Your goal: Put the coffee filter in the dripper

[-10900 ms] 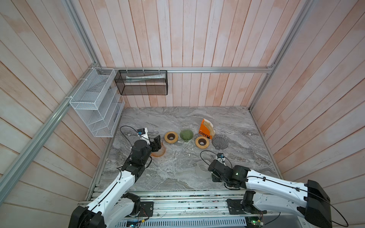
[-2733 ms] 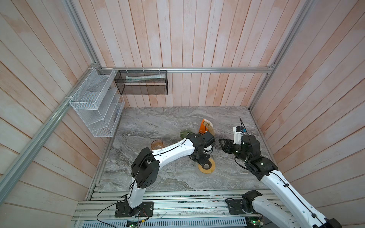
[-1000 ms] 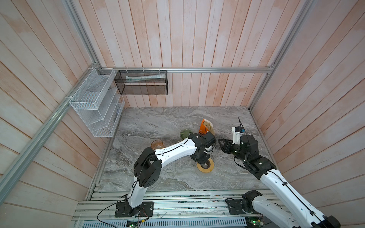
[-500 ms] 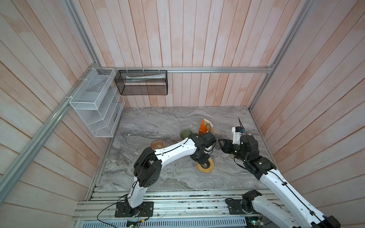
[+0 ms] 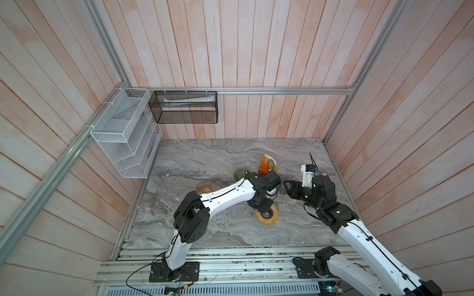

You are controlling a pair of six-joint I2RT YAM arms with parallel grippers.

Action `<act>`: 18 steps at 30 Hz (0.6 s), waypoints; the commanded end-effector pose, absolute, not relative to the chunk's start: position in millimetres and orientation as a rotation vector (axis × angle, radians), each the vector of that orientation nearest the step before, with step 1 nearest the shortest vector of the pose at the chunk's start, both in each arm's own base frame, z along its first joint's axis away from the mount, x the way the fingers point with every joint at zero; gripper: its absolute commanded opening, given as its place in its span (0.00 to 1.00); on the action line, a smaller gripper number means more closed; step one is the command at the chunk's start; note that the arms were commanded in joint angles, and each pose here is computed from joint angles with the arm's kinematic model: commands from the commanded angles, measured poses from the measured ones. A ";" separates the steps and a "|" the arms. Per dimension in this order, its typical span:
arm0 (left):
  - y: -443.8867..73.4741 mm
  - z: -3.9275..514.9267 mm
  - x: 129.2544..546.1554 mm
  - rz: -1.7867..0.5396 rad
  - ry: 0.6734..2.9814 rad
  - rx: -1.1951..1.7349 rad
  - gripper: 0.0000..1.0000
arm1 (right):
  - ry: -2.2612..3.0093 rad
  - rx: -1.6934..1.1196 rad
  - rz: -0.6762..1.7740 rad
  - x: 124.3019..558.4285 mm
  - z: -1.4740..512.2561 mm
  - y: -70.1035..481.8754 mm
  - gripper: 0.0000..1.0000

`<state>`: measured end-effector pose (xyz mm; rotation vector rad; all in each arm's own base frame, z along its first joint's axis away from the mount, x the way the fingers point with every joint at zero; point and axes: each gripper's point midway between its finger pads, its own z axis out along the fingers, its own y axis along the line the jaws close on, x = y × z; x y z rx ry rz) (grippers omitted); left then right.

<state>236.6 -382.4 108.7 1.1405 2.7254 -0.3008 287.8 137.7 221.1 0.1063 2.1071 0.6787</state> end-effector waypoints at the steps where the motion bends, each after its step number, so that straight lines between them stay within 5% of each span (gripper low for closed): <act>1: -393.1 126.6 240.4 -0.355 2.670 1.127 0.43 | 2.113 0.121 0.684 287.7 215.2 136.6 0.42; 18: -393.3 159.1 256.2 -0.328 2.576 1.057 0.44 | 2.096 0.126 0.679 287.3 219.0 133.7 0.45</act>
